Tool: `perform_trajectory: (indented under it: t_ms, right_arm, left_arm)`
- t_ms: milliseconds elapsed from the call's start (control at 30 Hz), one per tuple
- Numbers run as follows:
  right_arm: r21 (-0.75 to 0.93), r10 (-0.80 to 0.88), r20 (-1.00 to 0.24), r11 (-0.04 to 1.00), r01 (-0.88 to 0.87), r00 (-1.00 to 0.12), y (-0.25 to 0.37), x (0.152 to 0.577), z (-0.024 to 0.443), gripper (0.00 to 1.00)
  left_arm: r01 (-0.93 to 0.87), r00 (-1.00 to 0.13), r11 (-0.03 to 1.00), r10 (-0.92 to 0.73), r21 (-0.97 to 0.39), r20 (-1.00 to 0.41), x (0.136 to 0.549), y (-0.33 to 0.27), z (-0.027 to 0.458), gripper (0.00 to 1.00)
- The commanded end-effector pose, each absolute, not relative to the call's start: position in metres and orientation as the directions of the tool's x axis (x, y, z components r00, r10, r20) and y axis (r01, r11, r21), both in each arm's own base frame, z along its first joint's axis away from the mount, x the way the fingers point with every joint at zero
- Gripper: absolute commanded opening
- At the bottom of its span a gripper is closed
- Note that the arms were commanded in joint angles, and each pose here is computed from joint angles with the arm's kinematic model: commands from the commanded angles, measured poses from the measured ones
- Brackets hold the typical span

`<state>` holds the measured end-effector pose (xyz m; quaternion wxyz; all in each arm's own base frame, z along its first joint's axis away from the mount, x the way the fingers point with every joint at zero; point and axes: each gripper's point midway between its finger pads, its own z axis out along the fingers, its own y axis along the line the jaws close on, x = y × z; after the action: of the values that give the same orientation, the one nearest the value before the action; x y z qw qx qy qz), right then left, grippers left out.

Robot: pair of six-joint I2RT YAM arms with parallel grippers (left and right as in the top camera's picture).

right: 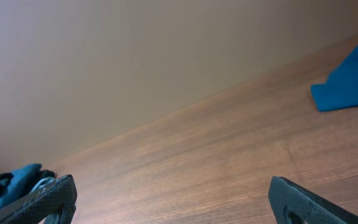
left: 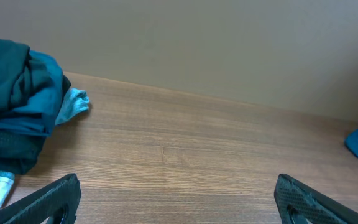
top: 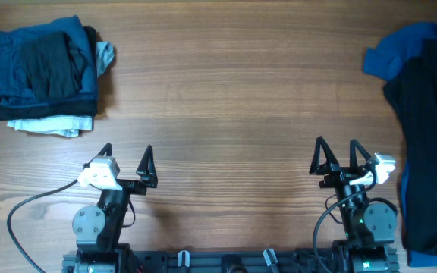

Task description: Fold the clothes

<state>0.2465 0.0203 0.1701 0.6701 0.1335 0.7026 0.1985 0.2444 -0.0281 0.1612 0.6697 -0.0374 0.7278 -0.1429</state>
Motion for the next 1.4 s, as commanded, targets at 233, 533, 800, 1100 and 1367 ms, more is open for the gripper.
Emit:
perform_trajectory:
  t_ms: [233, 533, 800, 1100, 1367]
  right_arm:
    - [0.377, 0.374, -0.922, 0.926, -0.013, -0.101, 0.012, 0.243, 0.219, 1.00]
    - [0.295, 0.307, -0.924, 0.952, 0.084, -0.228, 0.004, 0.281, 0.300, 1.00]
    - [0.181, 0.245, -0.844, 0.967, 0.178, -0.477, -0.013, 0.345, 0.314, 1.00]
    - [0.121, 0.342, -0.638, 0.929, 0.349, -0.690, -0.072, 0.388, 0.290, 1.00]
    - [0.045, 0.346, -0.603, 0.914, 0.403, -0.719, -0.120, 0.418, 0.254, 1.00]
  left_arm:
    - [0.123, -0.097, 0.963, -0.228, -0.239, -0.969, 0.245, -0.025, 0.159, 1.00]
    - [0.123, -0.097, 0.963, -0.228, -0.239, -0.969, 0.245, -0.025, 0.159, 1.00]
    - [0.123, -0.097, 0.963, -0.228, -0.239, -0.969, 0.245, -0.025, 0.159, 1.00]
    - [0.123, -0.097, 0.963, -0.228, -0.239, -0.969, 0.245, -0.025, 0.159, 1.00]
    - [0.123, -0.097, 0.963, -0.228, -0.239, -0.969, 0.245, -0.025, 0.159, 1.00]
